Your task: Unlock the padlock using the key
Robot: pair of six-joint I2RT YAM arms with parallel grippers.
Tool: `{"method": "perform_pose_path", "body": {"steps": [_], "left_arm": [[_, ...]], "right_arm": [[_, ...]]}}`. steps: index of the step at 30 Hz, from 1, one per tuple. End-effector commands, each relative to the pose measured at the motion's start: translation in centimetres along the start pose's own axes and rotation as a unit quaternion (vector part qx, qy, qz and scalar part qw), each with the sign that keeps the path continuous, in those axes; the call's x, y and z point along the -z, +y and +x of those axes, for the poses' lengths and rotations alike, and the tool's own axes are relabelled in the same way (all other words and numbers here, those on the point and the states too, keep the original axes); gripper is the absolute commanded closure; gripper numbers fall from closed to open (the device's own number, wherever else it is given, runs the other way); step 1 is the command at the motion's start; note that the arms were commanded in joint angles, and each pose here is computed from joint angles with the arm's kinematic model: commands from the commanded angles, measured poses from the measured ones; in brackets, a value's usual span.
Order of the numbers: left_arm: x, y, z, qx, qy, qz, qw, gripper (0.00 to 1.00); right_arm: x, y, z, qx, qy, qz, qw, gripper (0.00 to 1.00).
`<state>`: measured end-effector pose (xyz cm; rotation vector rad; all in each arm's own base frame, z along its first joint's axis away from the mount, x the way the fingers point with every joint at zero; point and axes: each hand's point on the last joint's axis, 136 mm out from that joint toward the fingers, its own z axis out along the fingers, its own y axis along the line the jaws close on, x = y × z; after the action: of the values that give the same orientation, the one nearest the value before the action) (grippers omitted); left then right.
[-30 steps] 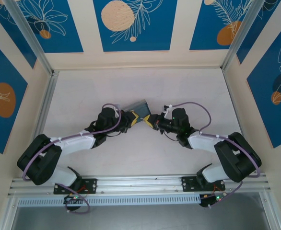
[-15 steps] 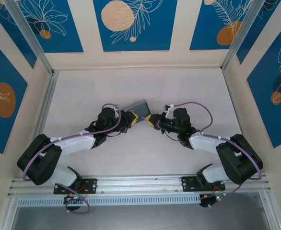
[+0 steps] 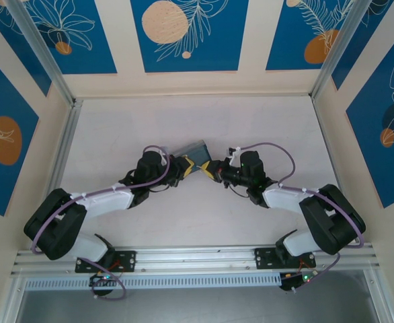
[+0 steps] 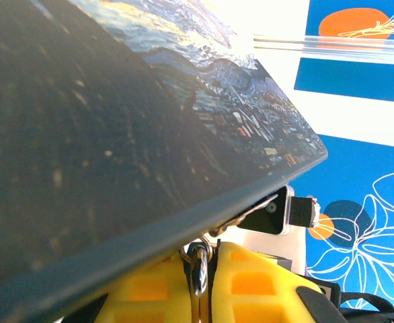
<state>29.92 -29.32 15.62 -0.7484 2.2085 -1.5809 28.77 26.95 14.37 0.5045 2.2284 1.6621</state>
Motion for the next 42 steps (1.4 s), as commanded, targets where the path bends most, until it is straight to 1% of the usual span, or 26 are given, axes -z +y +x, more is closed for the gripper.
{"method": "perform_pose_path", "body": {"steps": [1, 13, 23, 29, 42], "left_arm": [[1.0, -3.0, -0.7, -0.032, -0.016, 0.047, 0.998, 1.00], [0.9, -3.2, -0.7, -0.032, -0.017, 0.049, 0.998, 1.00], [1.0, -2.9, -1.1, -0.030, -0.030, 0.043, 0.998, 1.00], [0.9, -2.8, -1.0, -0.032, -0.025, 0.041, 0.998, 1.00], [0.6, -2.2, -1.0, -0.030, -0.021, 0.037, 0.999, 1.00]], "right_arm": [[-0.5, 1.1, 0.1, 0.014, 0.008, -0.012, 1.000, 1.00], [-0.9, 1.5, 0.5, 0.018, 0.014, -0.013, 1.000, 1.00], [0.4, -0.5, 0.2, -0.002, -0.014, 0.003, 1.000, 1.00], [1.0, -1.2, 0.6, -0.005, -0.015, 0.015, 1.000, 1.00], [-0.3, -0.8, 0.7, -0.006, -0.003, 0.009, 1.000, 1.00]]}}
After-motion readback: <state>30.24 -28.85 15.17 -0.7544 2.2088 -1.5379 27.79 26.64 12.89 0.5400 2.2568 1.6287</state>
